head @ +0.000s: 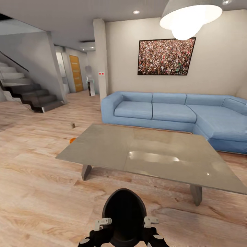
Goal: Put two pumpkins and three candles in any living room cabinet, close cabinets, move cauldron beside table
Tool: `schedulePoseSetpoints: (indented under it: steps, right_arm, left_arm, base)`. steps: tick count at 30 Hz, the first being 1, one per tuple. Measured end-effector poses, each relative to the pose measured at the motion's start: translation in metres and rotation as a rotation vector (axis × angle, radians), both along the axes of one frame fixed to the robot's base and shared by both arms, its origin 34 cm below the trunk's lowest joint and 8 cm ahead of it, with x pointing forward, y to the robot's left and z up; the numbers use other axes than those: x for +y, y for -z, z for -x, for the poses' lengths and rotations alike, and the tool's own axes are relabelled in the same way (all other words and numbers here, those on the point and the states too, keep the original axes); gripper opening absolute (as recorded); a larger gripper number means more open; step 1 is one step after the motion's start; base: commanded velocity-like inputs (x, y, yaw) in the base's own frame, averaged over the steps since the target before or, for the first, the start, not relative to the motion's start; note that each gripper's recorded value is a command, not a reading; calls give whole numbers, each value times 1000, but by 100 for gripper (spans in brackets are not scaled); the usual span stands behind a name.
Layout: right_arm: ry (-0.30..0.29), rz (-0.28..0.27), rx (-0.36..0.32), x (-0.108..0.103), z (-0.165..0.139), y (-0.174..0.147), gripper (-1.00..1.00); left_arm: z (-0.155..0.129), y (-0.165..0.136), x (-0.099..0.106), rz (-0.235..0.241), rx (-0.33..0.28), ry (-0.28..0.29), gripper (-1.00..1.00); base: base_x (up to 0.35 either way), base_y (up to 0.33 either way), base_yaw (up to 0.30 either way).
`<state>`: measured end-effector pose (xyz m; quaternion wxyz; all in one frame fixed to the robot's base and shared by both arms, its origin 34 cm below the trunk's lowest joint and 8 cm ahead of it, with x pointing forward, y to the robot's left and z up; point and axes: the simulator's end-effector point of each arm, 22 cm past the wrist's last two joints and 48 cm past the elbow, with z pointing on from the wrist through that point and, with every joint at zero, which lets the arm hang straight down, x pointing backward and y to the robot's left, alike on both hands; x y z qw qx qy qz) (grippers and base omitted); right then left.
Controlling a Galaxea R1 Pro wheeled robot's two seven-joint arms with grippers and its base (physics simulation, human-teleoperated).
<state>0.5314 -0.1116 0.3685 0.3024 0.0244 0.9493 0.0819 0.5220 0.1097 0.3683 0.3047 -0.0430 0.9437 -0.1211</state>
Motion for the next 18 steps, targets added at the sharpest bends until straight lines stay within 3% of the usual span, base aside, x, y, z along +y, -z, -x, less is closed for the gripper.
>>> schedulePoseSetpoints:
  steps: [18]
  right_arm:
    - [0, 0, -15, 0, -4, -6, -100]
  left_arm:
    - [-4, -6, 0, 0, -15, 0, -100]
  base:
    - [0, 0, -244]
